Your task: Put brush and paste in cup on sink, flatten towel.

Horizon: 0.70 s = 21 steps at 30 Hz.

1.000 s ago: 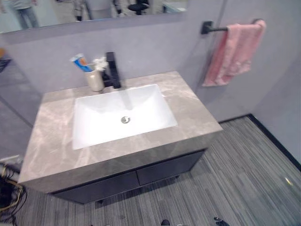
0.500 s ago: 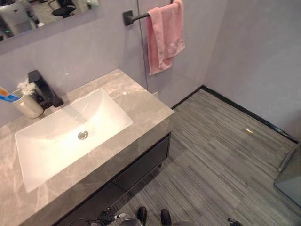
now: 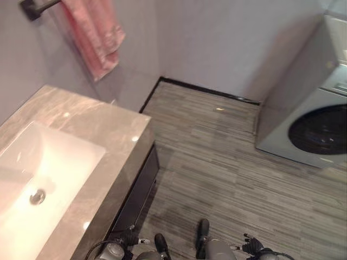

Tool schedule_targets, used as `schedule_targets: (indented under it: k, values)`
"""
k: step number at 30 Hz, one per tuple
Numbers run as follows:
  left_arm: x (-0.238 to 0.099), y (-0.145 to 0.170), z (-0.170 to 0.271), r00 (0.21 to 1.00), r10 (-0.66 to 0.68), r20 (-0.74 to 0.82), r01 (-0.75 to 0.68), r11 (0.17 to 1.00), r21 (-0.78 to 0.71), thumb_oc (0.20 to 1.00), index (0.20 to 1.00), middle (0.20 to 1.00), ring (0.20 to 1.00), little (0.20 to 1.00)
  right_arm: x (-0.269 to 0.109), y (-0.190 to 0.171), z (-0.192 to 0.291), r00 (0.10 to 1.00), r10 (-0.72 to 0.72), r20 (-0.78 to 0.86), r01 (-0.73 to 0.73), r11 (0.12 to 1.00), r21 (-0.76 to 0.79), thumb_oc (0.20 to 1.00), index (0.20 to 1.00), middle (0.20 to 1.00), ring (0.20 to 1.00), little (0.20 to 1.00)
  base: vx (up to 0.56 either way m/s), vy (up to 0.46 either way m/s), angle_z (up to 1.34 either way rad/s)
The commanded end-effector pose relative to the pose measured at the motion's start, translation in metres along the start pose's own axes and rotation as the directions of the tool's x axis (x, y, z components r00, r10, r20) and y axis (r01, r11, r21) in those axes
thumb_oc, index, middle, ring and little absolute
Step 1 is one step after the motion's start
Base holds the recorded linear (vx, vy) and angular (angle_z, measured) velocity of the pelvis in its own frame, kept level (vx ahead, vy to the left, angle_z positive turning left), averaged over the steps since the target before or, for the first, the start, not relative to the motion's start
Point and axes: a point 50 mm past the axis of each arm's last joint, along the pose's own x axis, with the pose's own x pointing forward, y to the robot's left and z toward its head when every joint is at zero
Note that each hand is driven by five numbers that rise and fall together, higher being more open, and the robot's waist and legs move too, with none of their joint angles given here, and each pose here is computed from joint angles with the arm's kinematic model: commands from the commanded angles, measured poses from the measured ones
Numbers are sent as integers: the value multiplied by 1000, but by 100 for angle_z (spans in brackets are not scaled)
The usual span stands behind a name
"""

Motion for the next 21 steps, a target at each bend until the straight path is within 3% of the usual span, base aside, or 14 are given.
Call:
schedule_targets:
  k: [1,11,13,17,21]
  values:
    - [-1,3,-10,999,17,-49,-15,999,41,1000,1000,1000,1000,1000,-1,-15,-11,998,-35,-47,35,999,-13,1000,1000,1000,1000,1000,3,-36,-102]
    - [1,-1,-1,999,34,-14,-34,999,-9,1000,1000,1000,1000,1000,-10,-8,-47,985,-21,-171,31,998,54,1000,1000,1000,1000,1000,90,-122,-24]
    - [3,13,10,994,107,9,-101,958,-270,1000,1000,1000,1000,1000,-9,-9,-44,989,-19,-144,37,992,124,1000,1000,1000,1000,1000,74,-288,-18]
    - [5,22,34,985,157,71,-123,928,-353,1000,1000,1000,1000,1000,-7,-23,-32,995,-65,-79,81,972,223,1000,1000,1000,1000,1000,31,-229,-14]
    - [5,22,47,977,164,135,-112,938,-327,1000,1000,1000,1000,1000,-5,-28,-20,998,-65,-24,69,952,300,1000,1000,1000,1000,1000,108,6,-32]
